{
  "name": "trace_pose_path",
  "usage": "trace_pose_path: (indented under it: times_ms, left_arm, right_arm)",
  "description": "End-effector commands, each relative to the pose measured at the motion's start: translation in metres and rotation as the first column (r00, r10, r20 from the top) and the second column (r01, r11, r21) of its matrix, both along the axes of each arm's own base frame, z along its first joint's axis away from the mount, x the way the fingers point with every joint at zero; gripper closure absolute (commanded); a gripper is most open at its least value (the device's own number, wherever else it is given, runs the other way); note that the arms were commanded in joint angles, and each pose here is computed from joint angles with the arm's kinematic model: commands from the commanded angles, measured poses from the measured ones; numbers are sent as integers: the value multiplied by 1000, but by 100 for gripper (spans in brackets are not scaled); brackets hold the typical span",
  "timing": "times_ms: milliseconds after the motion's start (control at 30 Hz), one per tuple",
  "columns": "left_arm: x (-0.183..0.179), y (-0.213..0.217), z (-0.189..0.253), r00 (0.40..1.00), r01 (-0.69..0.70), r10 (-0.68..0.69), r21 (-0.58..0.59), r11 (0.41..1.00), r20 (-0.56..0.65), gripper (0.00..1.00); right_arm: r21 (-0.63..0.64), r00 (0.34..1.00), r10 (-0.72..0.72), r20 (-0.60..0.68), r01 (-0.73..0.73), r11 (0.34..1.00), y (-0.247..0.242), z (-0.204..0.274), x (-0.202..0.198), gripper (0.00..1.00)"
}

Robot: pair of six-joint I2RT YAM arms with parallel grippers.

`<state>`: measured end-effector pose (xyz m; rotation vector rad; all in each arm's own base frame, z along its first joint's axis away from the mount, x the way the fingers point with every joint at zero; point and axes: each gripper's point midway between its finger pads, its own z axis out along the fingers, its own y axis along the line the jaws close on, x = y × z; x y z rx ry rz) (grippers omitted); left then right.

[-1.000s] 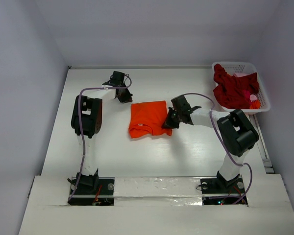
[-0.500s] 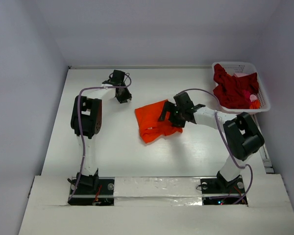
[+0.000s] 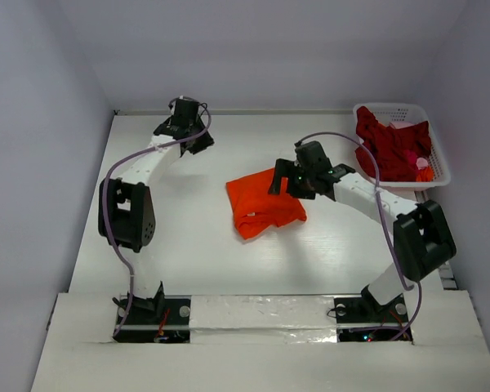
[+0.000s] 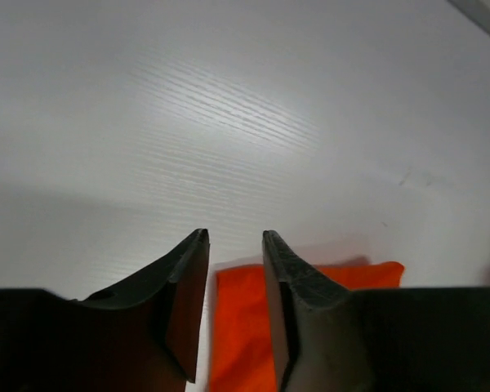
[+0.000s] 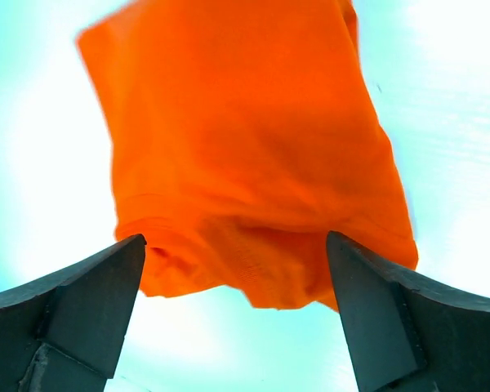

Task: Fold and stack the t-shirts
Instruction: Fold the tshirt

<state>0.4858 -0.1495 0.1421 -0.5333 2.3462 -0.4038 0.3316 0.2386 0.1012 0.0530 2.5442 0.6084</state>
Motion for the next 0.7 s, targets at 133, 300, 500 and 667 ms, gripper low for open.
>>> trace_pose_path:
  times_ms: [133, 300, 500, 667]
  left_arm:
    - [-67, -61, 7, 982, 187, -187, -24, 982, -10, 97]
    - [-94, -86, -24, 971, 231, -234, -60, 971, -52, 100]
    - [-104, -96, -61, 967, 225, -230, -63, 972, -109, 100]
    - [-95, -96, -85, 967, 211, -214, -31, 977, -138, 100]
  right_arm:
    - [-6, 990, -8, 138, 8, 1000, -7, 53, 14, 53]
    - [-46, 980, -83, 181, 92, 995, -24, 70, 19, 100]
    - [-49, 979, -108, 172, 118, 992, -30, 68, 13, 100]
    - [-51, 978, -118, 172, 129, 990, -34, 68, 8, 100]
